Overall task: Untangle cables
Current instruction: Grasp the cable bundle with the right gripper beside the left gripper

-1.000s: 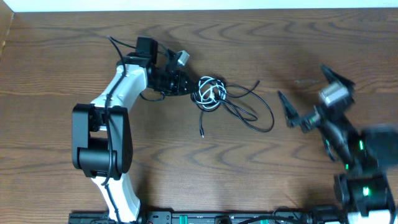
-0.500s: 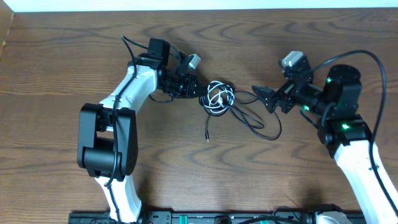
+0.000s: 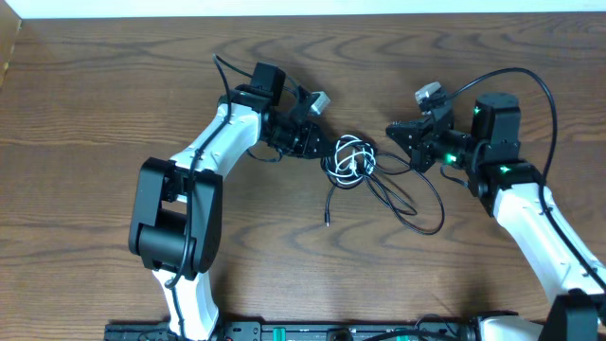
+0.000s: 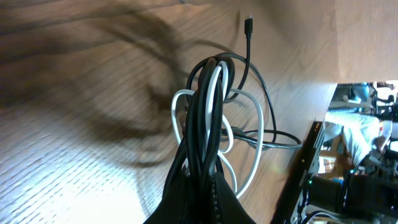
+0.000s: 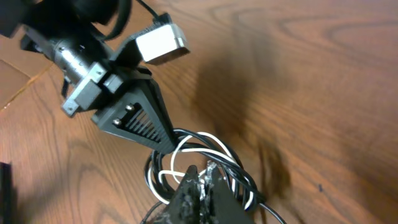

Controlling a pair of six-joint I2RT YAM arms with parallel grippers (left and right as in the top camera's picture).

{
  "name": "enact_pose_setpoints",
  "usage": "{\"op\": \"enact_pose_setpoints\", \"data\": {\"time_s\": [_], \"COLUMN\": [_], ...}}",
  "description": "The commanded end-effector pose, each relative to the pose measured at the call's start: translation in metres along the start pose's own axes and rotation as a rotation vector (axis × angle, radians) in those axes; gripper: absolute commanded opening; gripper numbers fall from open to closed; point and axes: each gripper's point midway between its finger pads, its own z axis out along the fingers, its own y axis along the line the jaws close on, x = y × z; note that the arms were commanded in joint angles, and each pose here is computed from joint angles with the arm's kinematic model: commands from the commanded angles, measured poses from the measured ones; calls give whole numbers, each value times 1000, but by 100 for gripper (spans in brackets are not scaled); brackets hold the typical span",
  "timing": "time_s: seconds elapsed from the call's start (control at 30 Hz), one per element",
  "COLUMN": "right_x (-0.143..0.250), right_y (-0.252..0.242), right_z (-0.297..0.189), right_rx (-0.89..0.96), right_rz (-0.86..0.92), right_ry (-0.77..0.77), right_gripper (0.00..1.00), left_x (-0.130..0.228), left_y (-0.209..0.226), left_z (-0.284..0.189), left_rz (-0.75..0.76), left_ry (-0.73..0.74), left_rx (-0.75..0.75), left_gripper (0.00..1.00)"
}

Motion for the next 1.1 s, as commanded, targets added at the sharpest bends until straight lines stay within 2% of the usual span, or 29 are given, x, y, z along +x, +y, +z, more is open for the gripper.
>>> {"op": "enact_pose_setpoints", "data": {"time_s": [0.0, 0.07, 0.13, 0.17, 0.3, 0.43, 0.6, 0.7, 0.77, 0.83, 0.93, 1.07], "right_x": [6, 15, 24, 28, 47, 59, 62, 63, 65, 67, 68, 71], "right_y": [-19, -29, -37, -40, -47, -46, -41, -35, -33, -29, -24, -24], "right_z": [8, 14, 18, 21, 30, 35, 40, 44, 46, 48, 52, 56], "right_rx": [49, 78, 101, 105, 119, 106, 100, 98, 109, 111, 116, 153], "right_rz": [174, 276, 377, 429, 747, 922, 987, 990, 1005, 1074, 1152, 1160], "right_ry": [22, 40, 57, 65, 100, 134, 150, 161, 168, 174, 182, 179], "right_gripper": [20, 22, 31, 32, 42, 39, 38, 30, 17, 14, 16, 26], "left_x": [-8, -8, -8, -8, -7, -6, -4, -3, -3, -4, -5, -6], "left_y": [-21, -22, -22, -23, -25, -27, -34, -40, -42, -43, -42, -38], "left_z": [-5, -5, -4, -4, -3, -1, 6, 11, 14, 15, 15, 15], "left_rz": [91, 96, 101, 102, 155, 215, 311, 337, 349, 357, 360, 359], "left_ry": [-20, -18, -16, -16, -14, -12, 2, 6, 8, 4, 1, 4], "left_rx": [18, 19, 20, 20, 31, 33, 41, 47, 47, 47, 42, 18], "left_gripper": [7, 8, 7, 7, 8, 7, 7, 7, 7, 7, 7, 8]}}
